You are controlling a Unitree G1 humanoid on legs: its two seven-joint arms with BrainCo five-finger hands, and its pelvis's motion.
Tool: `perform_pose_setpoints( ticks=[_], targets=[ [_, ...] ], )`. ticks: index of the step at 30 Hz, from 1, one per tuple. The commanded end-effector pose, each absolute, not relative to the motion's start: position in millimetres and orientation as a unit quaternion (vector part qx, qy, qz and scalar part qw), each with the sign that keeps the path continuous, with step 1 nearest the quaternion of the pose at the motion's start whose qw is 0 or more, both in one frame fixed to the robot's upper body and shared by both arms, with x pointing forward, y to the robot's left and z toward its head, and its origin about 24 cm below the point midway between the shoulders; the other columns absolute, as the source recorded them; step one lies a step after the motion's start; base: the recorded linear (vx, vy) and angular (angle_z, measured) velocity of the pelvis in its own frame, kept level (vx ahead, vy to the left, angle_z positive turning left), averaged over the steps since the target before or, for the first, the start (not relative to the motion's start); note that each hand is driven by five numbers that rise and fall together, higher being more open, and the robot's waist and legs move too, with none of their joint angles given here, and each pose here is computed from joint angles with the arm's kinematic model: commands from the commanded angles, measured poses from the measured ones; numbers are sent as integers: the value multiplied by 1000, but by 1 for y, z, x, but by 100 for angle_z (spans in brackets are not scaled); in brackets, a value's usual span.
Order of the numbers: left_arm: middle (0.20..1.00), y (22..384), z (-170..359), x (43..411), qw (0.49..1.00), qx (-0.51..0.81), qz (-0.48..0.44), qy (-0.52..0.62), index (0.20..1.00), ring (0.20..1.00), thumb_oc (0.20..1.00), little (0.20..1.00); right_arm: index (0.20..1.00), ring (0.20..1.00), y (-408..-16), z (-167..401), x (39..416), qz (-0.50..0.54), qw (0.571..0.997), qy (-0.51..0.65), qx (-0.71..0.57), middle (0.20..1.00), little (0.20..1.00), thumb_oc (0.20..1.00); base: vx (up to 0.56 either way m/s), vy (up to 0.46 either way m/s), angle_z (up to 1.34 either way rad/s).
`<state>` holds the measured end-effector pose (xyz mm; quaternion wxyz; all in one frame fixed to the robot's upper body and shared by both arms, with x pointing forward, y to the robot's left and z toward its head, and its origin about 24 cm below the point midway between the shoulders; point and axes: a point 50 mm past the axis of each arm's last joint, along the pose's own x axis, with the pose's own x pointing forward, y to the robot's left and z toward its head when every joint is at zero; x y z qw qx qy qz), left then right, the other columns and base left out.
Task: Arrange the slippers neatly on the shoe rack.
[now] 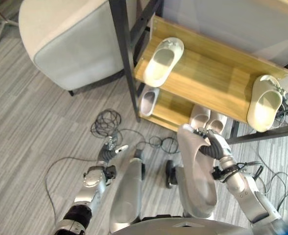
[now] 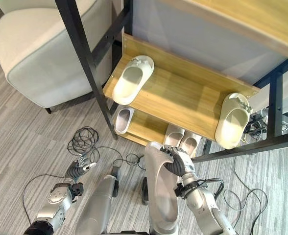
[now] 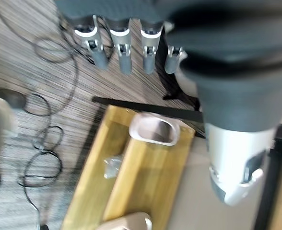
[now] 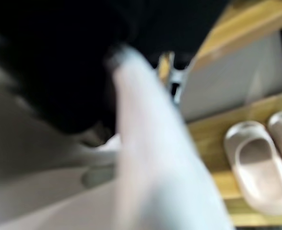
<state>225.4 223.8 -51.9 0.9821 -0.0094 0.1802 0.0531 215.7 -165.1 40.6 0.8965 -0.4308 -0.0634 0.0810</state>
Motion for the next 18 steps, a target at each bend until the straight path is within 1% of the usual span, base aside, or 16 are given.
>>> perform_pose_setpoints(
  ticks=[1, 10, 12, 13, 18],
  targets=[
    [1000, 216, -41, 233, 990, 27, 47, 131, 1000, 1000, 1000, 1000, 200, 200, -163, 58, 219, 65, 887, -120, -442, 200, 200, 200, -25, -23, -3],
    [1000, 216, -29, 243, 991, 58, 64, 103, 1000, 1000, 1000, 1000, 200, 200, -169, 65, 238, 43, 854, -141, -499, 200, 200, 200, -39, -20, -4],
    [1000, 216, -27, 244, 991, 59, 66, 97, 1000, 1000, 1000, 1000, 200, 200, -171, 65, 240, 39, 852, -139, -503, 200, 200, 200, 21, -19, -2],
    [1000, 215, -16, 251, 993, 65, 70, 72, 1000, 1000, 1000, 1000, 200, 200, -176, 69, 247, 18, 847, -142, -513, 200, 200, 200, 69, -23, 1],
    [1000, 212, 1, 260, 995, 74, 64, 36, 1000, 1000, 1000, 1000, 200, 200, -184, 77, 260, -15, 836, -150, -527, 200, 200, 200, 3, -2, 1]
  ],
)
